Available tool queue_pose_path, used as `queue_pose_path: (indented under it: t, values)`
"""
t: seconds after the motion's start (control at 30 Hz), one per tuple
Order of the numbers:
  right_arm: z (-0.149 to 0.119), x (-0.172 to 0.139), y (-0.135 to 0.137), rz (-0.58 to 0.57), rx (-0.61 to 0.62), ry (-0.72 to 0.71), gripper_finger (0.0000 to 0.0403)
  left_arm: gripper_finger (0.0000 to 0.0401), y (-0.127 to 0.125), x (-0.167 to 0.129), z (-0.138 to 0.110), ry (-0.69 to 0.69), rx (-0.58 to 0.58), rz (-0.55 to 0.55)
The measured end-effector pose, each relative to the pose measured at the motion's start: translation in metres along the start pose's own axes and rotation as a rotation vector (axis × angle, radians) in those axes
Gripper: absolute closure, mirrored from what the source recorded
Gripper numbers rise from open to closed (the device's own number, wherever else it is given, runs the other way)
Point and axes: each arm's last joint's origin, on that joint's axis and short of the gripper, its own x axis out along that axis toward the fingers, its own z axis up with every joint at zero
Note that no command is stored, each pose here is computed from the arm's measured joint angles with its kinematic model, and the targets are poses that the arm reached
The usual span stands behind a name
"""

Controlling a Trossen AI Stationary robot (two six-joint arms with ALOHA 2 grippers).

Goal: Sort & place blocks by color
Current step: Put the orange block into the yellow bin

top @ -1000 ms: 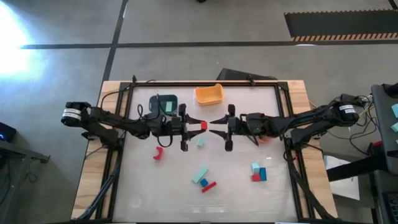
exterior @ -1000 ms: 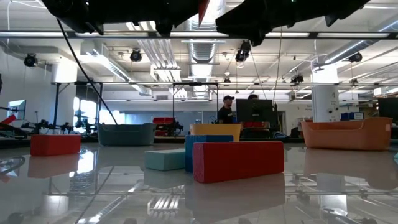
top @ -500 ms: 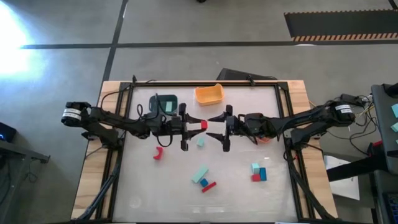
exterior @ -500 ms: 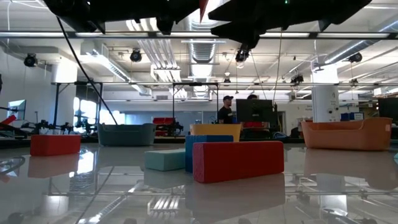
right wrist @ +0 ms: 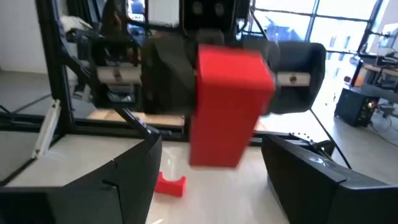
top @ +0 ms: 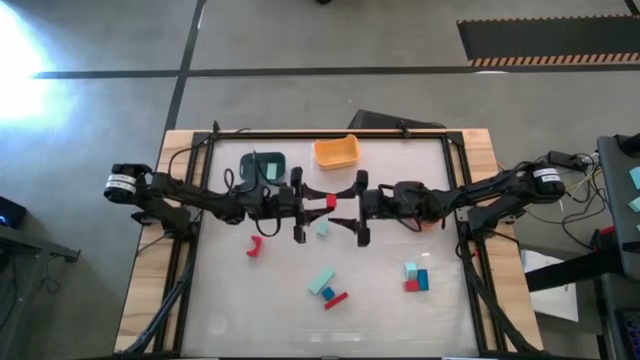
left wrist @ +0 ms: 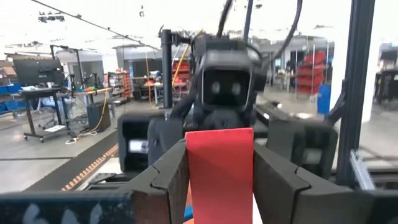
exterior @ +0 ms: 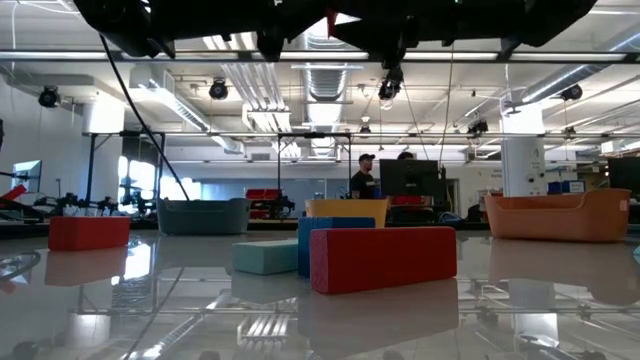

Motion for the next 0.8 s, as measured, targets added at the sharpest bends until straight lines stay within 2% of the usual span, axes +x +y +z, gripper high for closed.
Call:
queue_pose_path:
  t: [0.4, 0.63, 0.8]
  values:
    - [0.0051, 0.0029, -0.0026, -0.01, -0.049, -0.013, 0.0214, 0.0276, -0.0001, -0.0003, -0.0022, 0.0, -0.026, 0.0]
    - [0.0057, 0.0037, -0.0021, -0.005, -0.044, -0.013, 0.0283, 0.0274, -0.0003, -0.0003, -0.0023, 0.0, -0.015, -0.005]
    - [0.005, 0.0037, -0.0025, -0.014, -0.056, -0.004, 0.0283, 0.0241, 0.0005, -0.0001, -0.0031, 0.012, -0.077, 0.002]
